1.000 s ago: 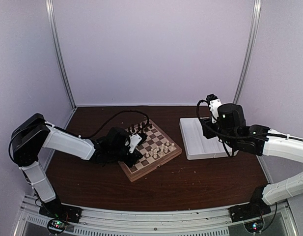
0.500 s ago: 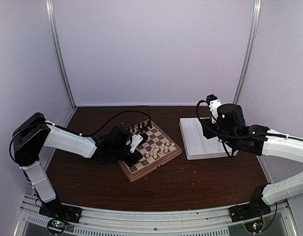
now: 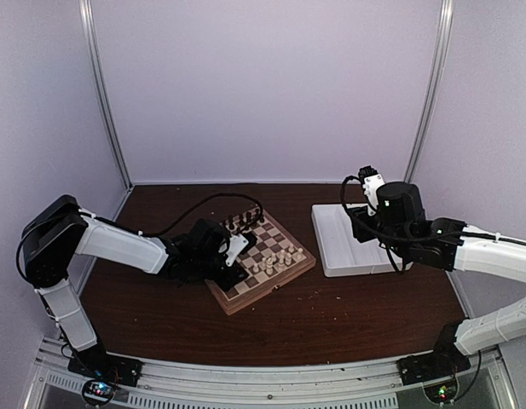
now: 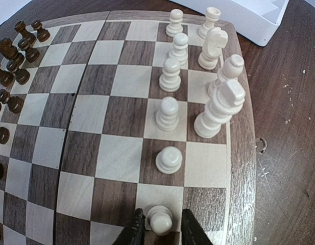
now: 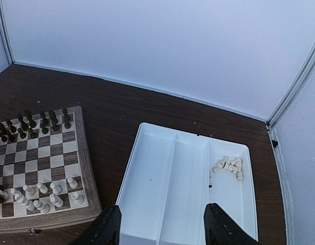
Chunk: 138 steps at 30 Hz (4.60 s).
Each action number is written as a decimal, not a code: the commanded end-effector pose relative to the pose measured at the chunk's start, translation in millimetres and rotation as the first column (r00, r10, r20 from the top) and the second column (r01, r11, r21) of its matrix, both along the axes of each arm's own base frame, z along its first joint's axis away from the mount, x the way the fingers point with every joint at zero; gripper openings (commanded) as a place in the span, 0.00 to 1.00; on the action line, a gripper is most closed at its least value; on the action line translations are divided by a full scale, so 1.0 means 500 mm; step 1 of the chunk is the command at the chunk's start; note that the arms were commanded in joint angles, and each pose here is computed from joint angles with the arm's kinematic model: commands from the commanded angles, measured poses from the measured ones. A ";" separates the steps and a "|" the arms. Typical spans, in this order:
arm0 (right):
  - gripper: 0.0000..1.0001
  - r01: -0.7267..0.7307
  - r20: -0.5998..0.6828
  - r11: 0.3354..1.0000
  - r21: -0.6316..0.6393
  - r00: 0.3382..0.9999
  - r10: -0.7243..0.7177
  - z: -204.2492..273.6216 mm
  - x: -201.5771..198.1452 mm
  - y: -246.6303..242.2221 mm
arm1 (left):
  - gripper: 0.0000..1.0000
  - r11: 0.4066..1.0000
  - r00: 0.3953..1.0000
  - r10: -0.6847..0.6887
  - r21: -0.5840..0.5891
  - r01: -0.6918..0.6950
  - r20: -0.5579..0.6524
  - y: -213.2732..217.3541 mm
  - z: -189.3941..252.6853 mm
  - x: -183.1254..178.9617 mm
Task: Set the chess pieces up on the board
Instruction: Place the chess piece on the chessboard, then pick up the chess piece from the storage box.
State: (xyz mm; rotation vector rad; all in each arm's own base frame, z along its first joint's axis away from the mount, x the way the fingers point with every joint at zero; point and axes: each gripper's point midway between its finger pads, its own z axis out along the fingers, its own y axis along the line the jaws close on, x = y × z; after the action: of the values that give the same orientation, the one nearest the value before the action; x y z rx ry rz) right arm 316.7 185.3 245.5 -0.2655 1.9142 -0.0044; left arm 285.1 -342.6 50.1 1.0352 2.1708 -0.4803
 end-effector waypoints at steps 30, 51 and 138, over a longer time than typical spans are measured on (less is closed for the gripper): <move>0.70 0.029 -0.100 0.999 0.038 0.995 -0.025 -0.039 0.015 -0.033 | 0.51 0.994 0.996 0.050 -0.103 -0.042 0.077 0.001 0.096 0.009; 0.37 0.572 -0.544 0.813 0.108 0.719 -0.434 -0.231 0.180 -0.242 | 0.98 0.945 0.941 0.317 -0.121 -0.303 0.119 0.137 0.279 -0.001; 0.06 0.255 -0.735 0.895 0.366 0.670 0.110 -0.334 0.130 -0.173 | 0.93 0.931 0.988 0.153 -0.337 -0.138 0.017 0.069 0.288 -0.060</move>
State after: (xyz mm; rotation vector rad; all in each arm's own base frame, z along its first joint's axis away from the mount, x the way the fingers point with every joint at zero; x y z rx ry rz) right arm 380.7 85.4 75.3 0.2178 2.6948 0.4551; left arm 253.2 -302.4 182.2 0.7149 2.0585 -0.6784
